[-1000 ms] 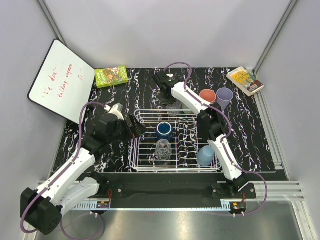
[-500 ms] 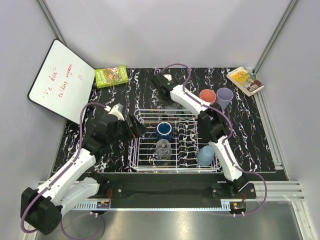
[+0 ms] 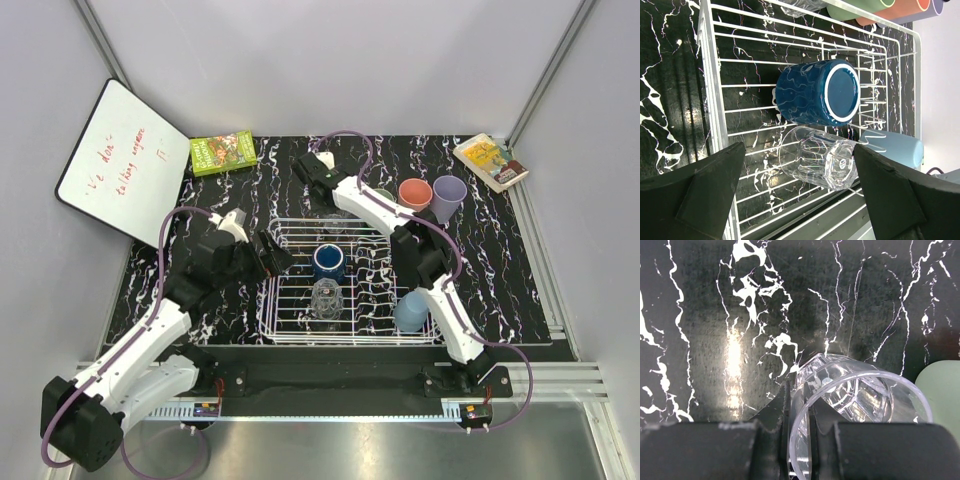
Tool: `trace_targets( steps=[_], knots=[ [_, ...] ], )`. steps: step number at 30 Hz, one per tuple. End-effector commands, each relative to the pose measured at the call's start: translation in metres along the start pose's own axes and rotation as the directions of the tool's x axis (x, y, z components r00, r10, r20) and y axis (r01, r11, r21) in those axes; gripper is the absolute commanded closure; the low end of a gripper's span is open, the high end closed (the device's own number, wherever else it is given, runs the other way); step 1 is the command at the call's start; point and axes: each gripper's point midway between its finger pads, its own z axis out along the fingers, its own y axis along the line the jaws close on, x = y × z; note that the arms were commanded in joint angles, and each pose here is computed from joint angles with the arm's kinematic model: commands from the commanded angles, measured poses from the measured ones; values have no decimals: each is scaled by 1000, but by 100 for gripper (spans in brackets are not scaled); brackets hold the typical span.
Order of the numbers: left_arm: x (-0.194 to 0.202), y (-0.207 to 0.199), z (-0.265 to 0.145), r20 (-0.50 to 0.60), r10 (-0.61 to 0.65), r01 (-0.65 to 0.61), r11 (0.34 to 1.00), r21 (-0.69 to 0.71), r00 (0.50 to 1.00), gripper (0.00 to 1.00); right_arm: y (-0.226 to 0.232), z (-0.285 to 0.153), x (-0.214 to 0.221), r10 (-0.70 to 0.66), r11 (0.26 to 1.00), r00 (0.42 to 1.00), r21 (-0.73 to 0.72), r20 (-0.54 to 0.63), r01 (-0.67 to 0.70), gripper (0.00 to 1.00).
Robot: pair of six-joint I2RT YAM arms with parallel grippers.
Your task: Unload the cups from the dish rack
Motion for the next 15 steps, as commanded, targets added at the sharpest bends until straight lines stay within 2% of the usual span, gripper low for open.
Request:
trace_targets(
  steps=[1,11,13,14,15],
  knots=[
    [3,2,0,-4,3,-3,1000,5,1000,1,-17,16,15,-24,996,1000,81,-6,24,100],
    [5,3,2,-12,-3,3,1000,2,1000,1,-20,16,19,-34,996,999,89,2,33,99],
    [4,2,2,-11,-3,3,1000,5,1000,1,-19,6,9,-20,997,1000,75,25,18,93],
    [4,3,2,-11,-4,4,1000,3,1000,1,-19,2,6,-15,997,999,72,33,12,85],
    [4,2,2,-11,-4,4,1000,5,1000,1,-18,-1,3,-16,998,999,66,40,13,82]
  ],
)
